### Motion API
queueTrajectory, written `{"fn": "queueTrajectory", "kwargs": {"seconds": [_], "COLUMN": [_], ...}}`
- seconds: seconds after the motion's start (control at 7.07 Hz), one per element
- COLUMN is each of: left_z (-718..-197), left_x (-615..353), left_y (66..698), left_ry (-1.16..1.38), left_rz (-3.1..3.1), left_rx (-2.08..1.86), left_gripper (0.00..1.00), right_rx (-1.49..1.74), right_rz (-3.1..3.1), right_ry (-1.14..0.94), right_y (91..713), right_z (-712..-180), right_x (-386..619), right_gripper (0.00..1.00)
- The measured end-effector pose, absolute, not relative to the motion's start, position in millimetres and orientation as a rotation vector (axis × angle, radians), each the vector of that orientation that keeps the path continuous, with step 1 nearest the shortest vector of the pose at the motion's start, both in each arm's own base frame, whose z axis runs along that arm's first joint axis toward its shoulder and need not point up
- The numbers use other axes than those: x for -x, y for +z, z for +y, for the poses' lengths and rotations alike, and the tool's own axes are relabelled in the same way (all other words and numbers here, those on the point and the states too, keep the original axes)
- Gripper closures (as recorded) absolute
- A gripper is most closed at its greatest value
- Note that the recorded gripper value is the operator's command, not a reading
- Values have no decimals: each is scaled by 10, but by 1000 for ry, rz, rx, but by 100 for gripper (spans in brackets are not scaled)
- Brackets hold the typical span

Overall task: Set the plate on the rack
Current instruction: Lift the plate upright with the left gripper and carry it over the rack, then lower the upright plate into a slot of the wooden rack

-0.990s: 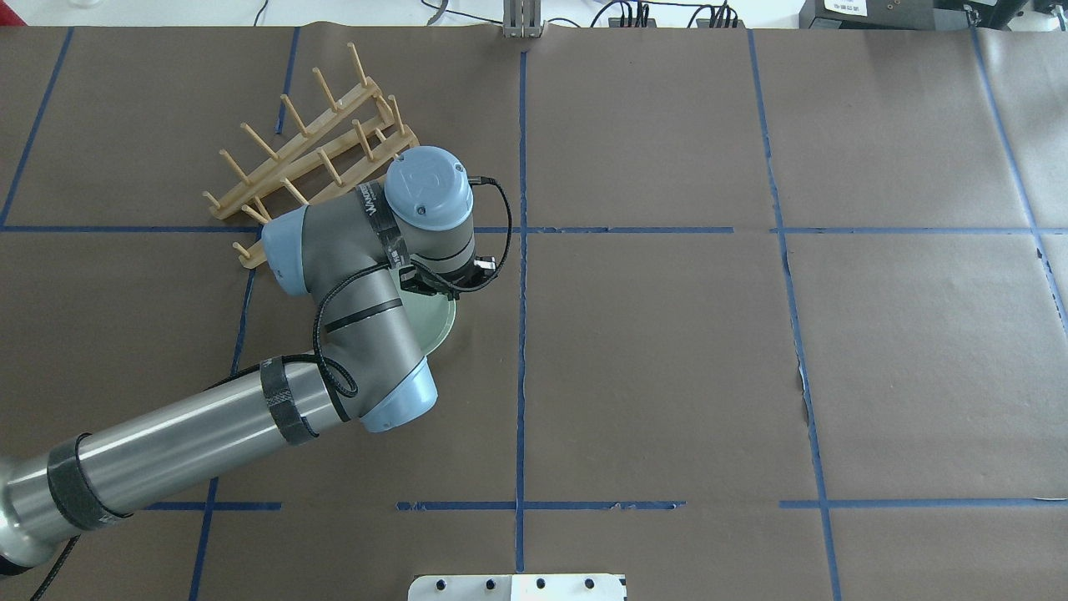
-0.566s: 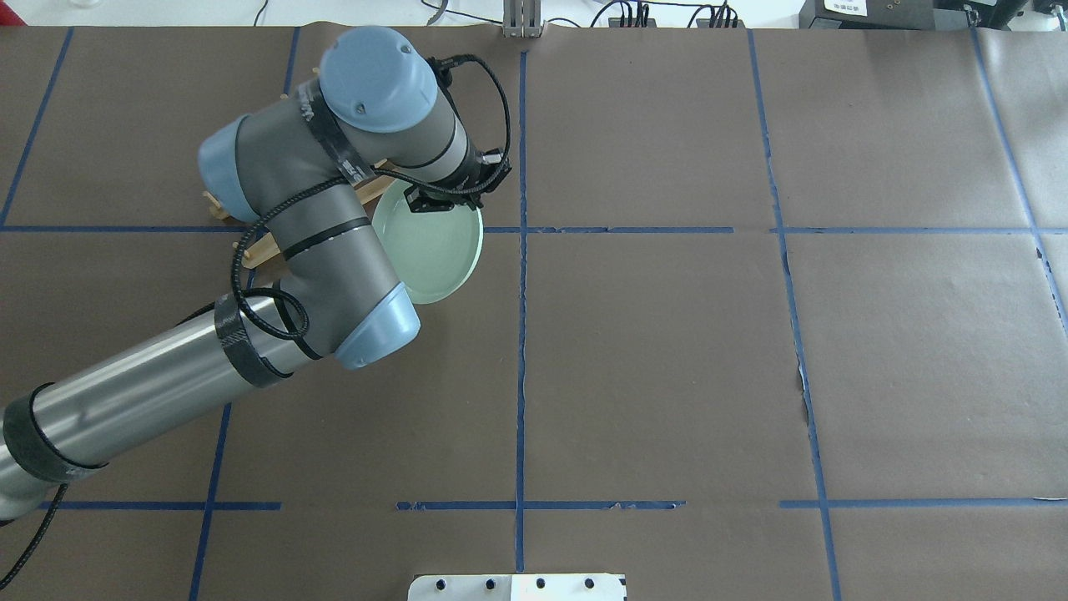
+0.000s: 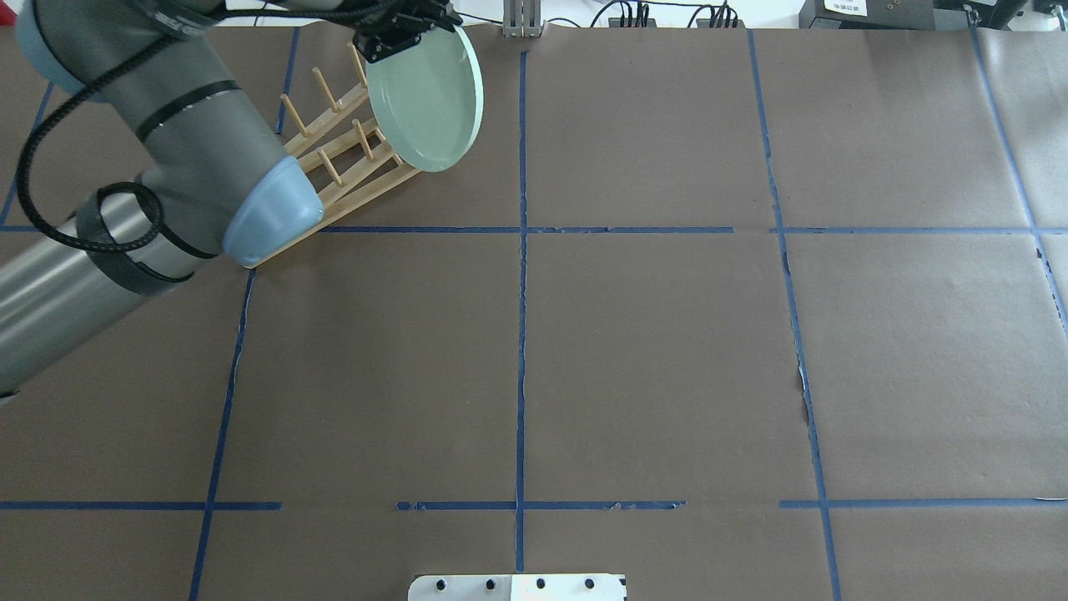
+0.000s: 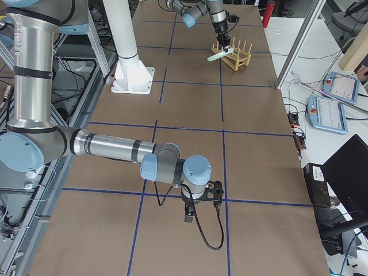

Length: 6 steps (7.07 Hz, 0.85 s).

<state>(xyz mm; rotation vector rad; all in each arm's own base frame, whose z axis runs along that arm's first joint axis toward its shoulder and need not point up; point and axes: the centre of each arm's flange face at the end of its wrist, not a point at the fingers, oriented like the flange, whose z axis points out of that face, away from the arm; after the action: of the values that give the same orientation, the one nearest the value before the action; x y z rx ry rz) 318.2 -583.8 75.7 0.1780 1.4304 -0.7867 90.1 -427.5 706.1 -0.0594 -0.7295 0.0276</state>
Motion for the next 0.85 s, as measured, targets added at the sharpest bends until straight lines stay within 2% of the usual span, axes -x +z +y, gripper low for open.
{"fn": "queueTrajectory", "kwargs": {"seconds": [0.28, 0.85], "left_z": [-5943, -6186], "left_x": [-2648, -2558], "left_y": [1250, 2161], "left_ry": [-810, -786], "left_rz": [1582, 1770], "left_rx": [-266, -379], "left_gripper": [100, 100], "right_rx": [59, 59], "right_rz": [-730, -730], "right_ry": [28, 28], "right_y": [7062, 7061], "right_z": [-4275, -4275], "right_x": [-901, -901], "right_gripper": [0, 0]}}
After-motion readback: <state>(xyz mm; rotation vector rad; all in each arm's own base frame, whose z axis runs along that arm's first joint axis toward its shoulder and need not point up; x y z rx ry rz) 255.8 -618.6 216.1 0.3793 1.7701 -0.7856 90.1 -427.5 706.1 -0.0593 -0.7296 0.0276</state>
